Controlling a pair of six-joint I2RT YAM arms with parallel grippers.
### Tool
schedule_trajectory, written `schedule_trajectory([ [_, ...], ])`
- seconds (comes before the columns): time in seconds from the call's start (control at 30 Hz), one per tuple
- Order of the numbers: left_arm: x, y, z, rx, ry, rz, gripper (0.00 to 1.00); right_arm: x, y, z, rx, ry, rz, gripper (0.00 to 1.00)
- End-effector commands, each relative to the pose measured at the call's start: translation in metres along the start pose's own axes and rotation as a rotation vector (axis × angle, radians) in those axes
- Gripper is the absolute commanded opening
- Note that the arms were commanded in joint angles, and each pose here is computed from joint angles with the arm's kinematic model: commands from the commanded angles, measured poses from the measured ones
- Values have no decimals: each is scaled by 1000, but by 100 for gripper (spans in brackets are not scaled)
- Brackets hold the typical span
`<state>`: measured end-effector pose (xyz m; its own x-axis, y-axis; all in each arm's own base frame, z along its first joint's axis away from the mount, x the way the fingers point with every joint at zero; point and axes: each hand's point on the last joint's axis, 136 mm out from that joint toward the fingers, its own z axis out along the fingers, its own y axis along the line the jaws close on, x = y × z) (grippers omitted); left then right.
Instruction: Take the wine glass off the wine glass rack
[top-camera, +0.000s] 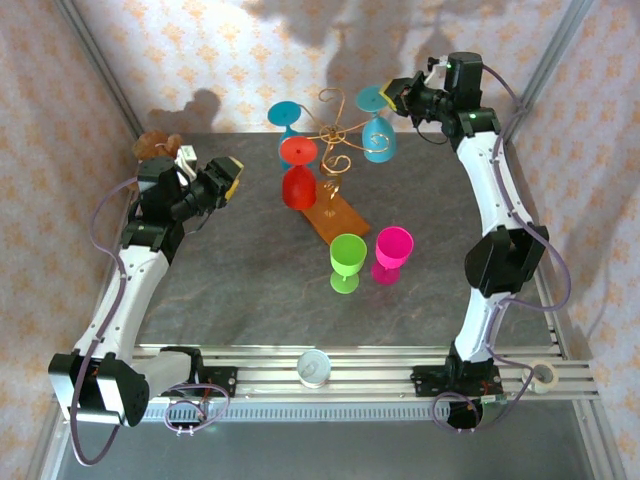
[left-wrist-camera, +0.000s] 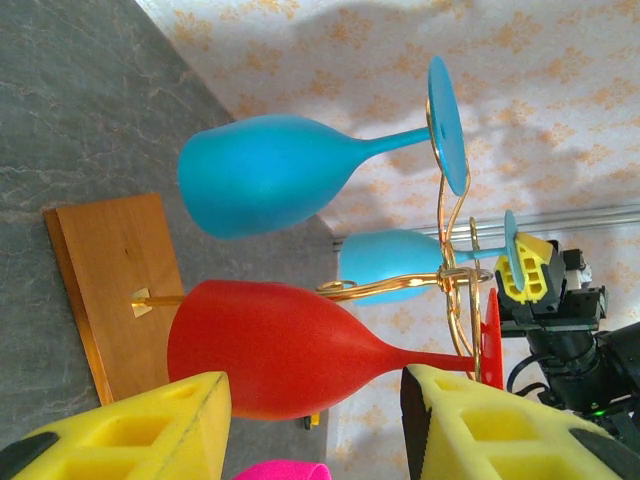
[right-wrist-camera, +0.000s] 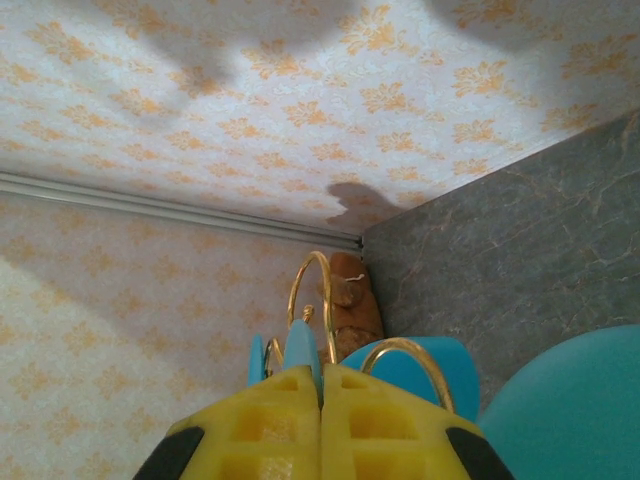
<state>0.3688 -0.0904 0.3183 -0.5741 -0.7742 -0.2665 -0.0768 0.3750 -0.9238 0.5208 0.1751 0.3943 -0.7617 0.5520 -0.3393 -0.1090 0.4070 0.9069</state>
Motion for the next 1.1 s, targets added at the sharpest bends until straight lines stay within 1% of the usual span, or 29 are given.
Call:
schedule_trajectory([
  [0.0, -3, -12, -7, 45, -13, 16, 47, 4, 24, -18, -39, -6, -57, 0],
  [0.3, -1, -10, -9, 44, -15, 13, 47, 20, 25, -14, -30, 47, -78, 0],
  [0.47, 0, -9, -9, 45, -15, 12, 47, 35, 34, -4, -20, 93, -125, 0],
  [0.6, 0, -10, -9, 53, -16, 12, 47, 40, 44, 5, -40, 108, -141, 0],
  [0.8, 1, -11, -11, 60, -15, 15, 47, 27, 50, 16, -55, 80, -122, 0],
  [1.07, 0, -11, -12, 70, -22, 13, 47, 7, 45, 34, -51, 42, -108, 0],
])
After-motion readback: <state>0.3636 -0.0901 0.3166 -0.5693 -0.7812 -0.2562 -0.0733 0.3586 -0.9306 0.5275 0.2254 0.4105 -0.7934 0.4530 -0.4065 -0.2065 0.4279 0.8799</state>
